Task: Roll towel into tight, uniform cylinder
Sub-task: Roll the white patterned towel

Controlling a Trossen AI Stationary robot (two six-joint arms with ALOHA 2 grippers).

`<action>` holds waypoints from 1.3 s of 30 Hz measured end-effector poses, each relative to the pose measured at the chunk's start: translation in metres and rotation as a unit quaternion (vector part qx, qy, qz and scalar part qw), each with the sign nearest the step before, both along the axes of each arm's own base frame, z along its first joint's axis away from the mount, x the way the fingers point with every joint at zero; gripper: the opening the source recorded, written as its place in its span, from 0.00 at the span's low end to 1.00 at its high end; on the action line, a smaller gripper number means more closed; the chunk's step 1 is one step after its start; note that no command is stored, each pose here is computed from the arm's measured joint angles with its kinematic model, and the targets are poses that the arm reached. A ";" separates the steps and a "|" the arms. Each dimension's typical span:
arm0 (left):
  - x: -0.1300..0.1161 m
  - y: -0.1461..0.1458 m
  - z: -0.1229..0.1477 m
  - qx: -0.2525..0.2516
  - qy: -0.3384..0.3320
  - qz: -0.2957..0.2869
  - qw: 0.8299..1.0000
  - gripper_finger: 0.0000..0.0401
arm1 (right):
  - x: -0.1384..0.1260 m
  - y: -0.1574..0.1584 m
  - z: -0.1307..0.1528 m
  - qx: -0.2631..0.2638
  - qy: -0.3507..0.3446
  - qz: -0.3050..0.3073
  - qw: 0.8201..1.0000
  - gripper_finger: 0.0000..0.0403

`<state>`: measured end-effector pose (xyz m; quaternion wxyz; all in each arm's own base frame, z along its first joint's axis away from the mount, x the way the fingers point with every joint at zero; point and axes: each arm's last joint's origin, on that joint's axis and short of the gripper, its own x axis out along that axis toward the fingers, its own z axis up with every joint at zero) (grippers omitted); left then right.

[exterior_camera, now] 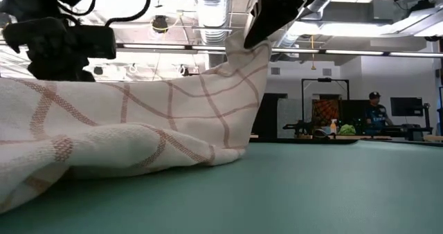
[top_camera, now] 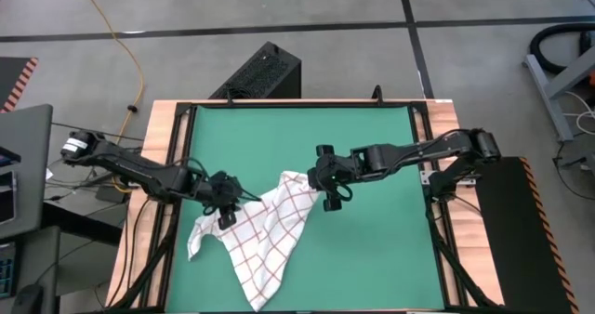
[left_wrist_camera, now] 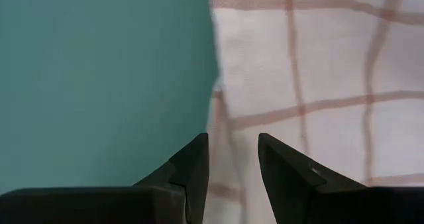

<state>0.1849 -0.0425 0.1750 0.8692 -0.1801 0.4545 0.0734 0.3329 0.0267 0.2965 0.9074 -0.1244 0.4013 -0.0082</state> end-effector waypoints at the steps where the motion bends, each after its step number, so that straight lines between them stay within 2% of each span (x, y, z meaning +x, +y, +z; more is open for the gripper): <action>1: 0.000 0.000 -0.001 -0.003 -0.005 -0.002 1.000 0.30 | 0.000 0.000 0.000 -0.001 0.000 0.001 1.000 0.02; 9: 0.003 -0.001 -0.010 -0.011 -0.029 -0.009 0.999 0.28 | 0.000 0.000 0.000 -0.001 0.000 0.001 1.000 0.02; 13: 0.005 -0.002 -0.022 -0.014 0.002 -0.021 1.000 0.20 | 0.000 0.000 0.000 -0.001 0.000 0.001 1.000 0.02; 16: 0.011 -0.006 -0.026 -0.041 -0.002 -0.043 0.998 0.13 | 0.000 0.000 0.000 -0.001 -0.002 0.001 1.000 0.02; 20: 0.014 -0.008 -0.025 -0.078 0.002 -0.033 0.996 0.02 | 0.001 0.000 0.001 0.003 -0.007 -0.003 1.000 0.02; 24: 0.020 -0.009 -0.005 -0.090 -0.020 -0.028 0.995 0.01 | 0.002 0.000 0.009 0.015 -0.044 -0.008 0.999 0.02; 30: 0.020 -0.008 0.039 -0.057 -0.028 -0.022 0.998 0.00 | -0.009 -0.008 0.032 0.033 -0.098 -0.032 0.994 0.02; 34: 0.019 -0.005 0.074 -0.023 -0.049 -0.020 0.998 0.00 | -0.020 -0.015 0.047 0.041 -0.126 -0.058 0.989 0.02; 39: 0.018 0.004 0.126 0.043 -0.083 -0.003 0.996 0.00 | -0.038 -0.024 0.070 0.013 -0.176 -0.101 0.979 0.02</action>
